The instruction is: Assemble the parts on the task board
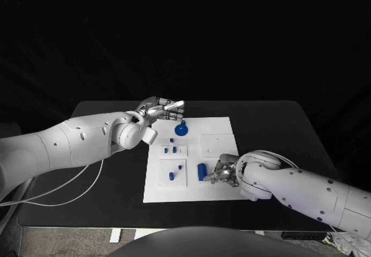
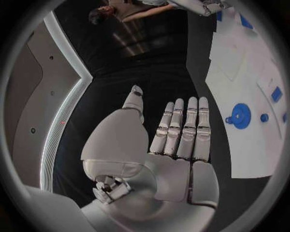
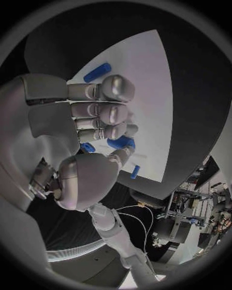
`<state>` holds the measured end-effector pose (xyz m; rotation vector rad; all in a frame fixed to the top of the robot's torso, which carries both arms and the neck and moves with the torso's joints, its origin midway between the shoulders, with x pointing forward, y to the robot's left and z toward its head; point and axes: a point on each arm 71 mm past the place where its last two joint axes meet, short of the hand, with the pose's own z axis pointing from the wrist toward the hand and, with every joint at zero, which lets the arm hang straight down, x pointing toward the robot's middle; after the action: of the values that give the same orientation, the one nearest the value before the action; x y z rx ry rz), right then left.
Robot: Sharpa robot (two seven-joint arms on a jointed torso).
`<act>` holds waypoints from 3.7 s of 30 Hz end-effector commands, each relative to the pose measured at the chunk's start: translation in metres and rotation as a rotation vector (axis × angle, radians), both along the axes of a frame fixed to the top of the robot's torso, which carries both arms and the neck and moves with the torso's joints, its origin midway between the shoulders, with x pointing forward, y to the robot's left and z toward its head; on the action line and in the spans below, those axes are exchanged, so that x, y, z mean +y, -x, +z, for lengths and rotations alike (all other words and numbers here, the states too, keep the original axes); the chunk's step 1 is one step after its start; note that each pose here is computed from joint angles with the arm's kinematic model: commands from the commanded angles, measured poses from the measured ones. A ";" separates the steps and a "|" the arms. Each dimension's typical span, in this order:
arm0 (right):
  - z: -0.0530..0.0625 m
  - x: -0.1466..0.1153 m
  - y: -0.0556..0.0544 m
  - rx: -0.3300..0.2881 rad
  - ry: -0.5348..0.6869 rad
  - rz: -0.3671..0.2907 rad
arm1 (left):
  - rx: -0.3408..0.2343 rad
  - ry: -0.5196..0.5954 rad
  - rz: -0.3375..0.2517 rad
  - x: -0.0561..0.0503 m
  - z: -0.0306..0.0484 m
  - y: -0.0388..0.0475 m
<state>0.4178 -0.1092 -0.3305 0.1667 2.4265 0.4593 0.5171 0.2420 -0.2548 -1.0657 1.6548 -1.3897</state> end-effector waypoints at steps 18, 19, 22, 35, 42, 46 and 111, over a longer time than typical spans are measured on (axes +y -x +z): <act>-0.003 0.001 0.003 0.023 0.033 0.041 | 0.019 -0.008 0.003 0.003 -0.0017 -0.0012; -0.003 0.001 0.003 0.022 0.032 0.041 | 0.019 -0.008 0.003 0.003 -0.0017 -0.0012; -0.002 -0.001 0.003 0.015 0.024 0.035 | 0.020 -0.009 0.003 0.003 -0.0018 -0.0012; 0.032 -0.034 -0.008 -0.080 -0.057 -0.024 | -0.001 -0.001 0.012 0.006 0.0000 -0.0011; 0.052 -0.075 -0.026 -0.143 -0.027 -0.085 | -0.016 0.005 0.019 0.008 0.0018 0.0004; 0.055 -0.095 -0.035 -0.172 0.026 -0.119 | -0.023 0.009 0.020 0.008 0.0026 0.0012; -0.028 -0.064 -0.023 -0.191 0.344 0.012 | 0.004 -0.007 0.034 0.019 -0.0004 -0.0030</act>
<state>0.4481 -0.1571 -0.3375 -0.0231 2.2112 0.1637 0.5203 0.2626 -0.2555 -1.0849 1.6292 -1.3427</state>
